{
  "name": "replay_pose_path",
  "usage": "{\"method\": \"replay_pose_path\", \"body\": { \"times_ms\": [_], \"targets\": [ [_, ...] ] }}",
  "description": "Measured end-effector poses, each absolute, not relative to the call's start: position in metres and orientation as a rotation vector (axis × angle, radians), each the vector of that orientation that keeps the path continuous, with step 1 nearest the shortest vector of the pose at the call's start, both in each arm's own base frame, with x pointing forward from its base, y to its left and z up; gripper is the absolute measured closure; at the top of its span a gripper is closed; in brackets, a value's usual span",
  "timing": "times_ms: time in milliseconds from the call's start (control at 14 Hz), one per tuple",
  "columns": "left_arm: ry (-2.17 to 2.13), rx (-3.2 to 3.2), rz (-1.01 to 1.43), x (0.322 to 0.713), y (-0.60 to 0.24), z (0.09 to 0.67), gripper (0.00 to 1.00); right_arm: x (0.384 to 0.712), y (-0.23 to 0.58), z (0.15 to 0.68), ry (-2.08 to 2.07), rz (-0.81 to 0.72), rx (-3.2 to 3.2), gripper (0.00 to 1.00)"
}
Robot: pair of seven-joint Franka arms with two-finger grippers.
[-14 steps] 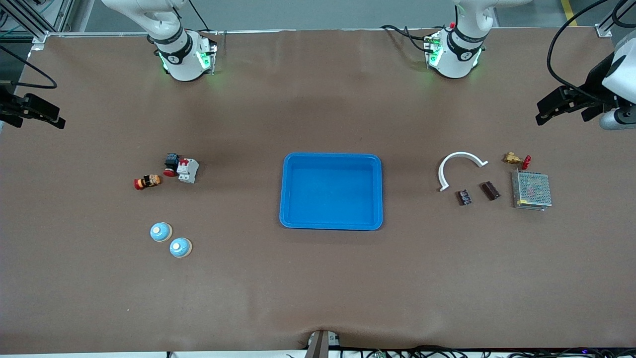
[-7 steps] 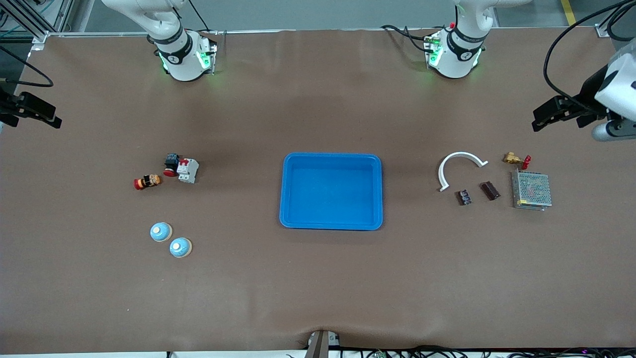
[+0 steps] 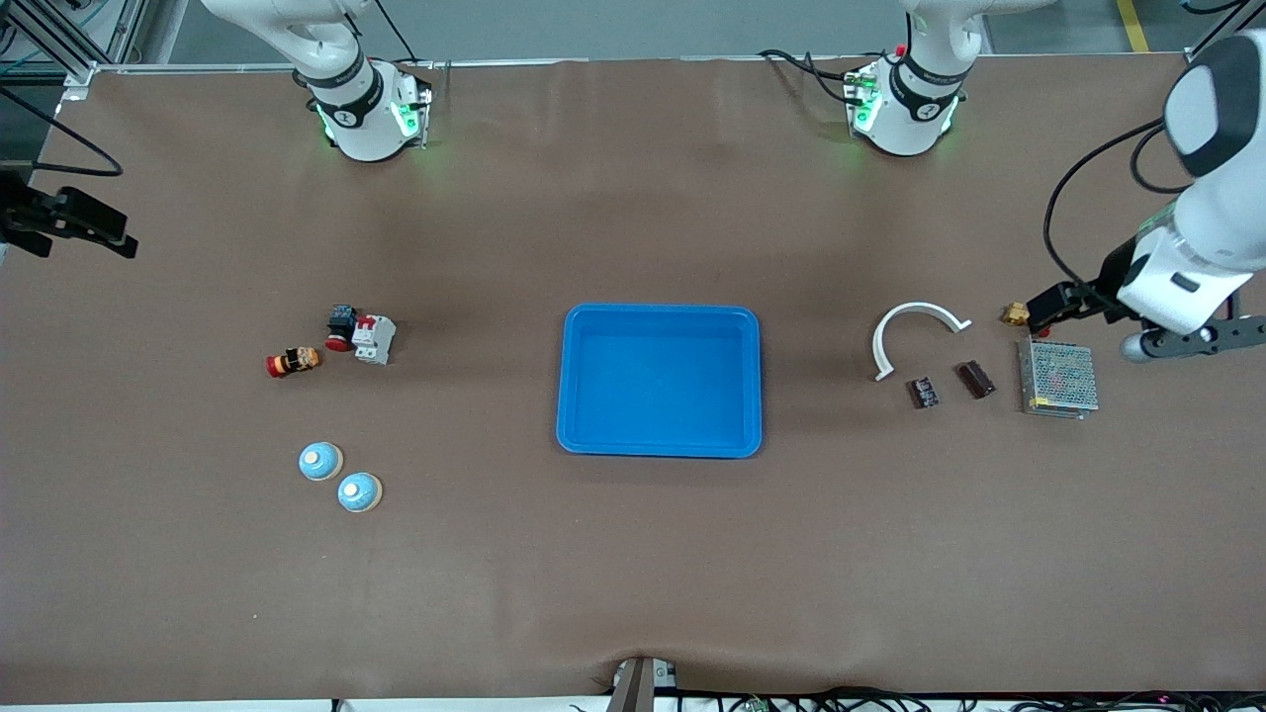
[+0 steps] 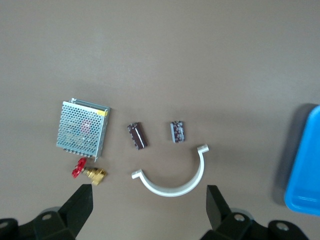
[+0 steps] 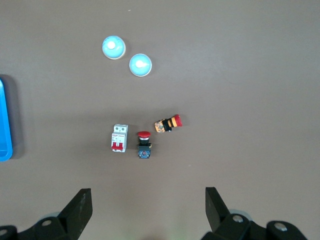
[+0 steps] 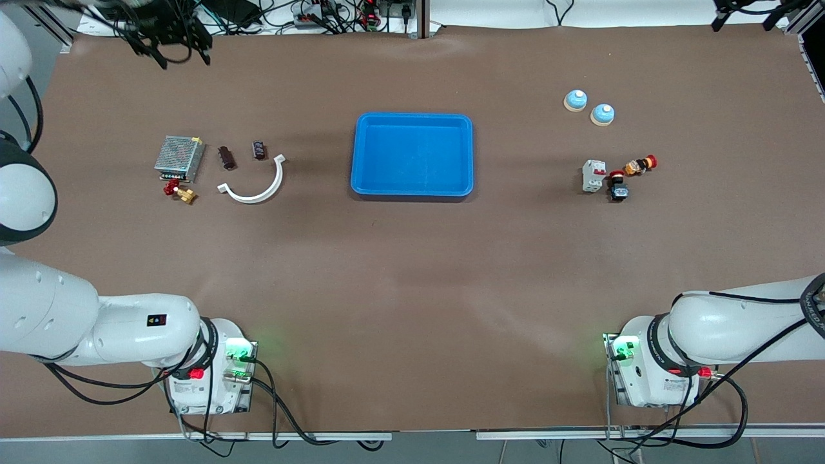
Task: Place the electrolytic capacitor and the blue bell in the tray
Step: 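Move the left gripper to the capacitors while the right gripper reaches the bells, then grasp a brown capacitor with the left gripper while the right gripper lowers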
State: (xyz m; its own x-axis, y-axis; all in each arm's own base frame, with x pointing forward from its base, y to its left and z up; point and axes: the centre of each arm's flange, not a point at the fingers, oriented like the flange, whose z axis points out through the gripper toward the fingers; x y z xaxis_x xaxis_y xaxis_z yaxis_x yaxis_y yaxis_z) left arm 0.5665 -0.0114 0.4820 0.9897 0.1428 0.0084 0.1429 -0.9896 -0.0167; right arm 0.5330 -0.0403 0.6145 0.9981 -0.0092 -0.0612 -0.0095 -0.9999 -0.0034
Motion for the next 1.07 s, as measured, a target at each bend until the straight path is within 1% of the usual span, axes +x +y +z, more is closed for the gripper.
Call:
{"method": "replay_pose_path", "body": {
  "times_ms": [356, 641, 784, 855, 926, 998, 1069],
  "targets": [
    [-0.442, -3.096, -0.052, 0.556, 0.001, 0.392, 0.00, 0.552, -0.015, 0.590, -0.055, 0.146, -3.135, 0.00],
    [-0.571, -3.089, -0.096, 0.545, 0.011, 0.322, 0.00, 0.595, 0.014, 0.540, -0.219, 0.123, -3.120, 0.00],
    [-0.632, -3.084, -0.107, 0.543, 0.027, 0.292, 0.07, 0.613, 0.012, 0.512, -0.356, 0.111, -3.109, 0.00],
    [-0.659, -3.082, -0.121, 0.543, 0.036, 0.275, 0.07, 0.621, 0.011, 0.499, -0.419, 0.109, -3.103, 0.00],
    [-0.678, -3.082, -0.133, 0.542, 0.042, 0.260, 0.11, 0.626, 0.009, 0.488, -0.476, 0.107, -3.095, 0.00],
    [-0.693, -3.082, -0.134, 0.540, 0.046, 0.244, 0.11, 0.632, 0.008, 0.479, -0.518, 0.100, -3.090, 0.00],
    [-0.712, -3.081, -0.123, 0.539, 0.047, 0.231, 0.17, 0.637, 0.008, 0.470, -0.551, 0.095, -3.087, 0.00]
  ]
}}
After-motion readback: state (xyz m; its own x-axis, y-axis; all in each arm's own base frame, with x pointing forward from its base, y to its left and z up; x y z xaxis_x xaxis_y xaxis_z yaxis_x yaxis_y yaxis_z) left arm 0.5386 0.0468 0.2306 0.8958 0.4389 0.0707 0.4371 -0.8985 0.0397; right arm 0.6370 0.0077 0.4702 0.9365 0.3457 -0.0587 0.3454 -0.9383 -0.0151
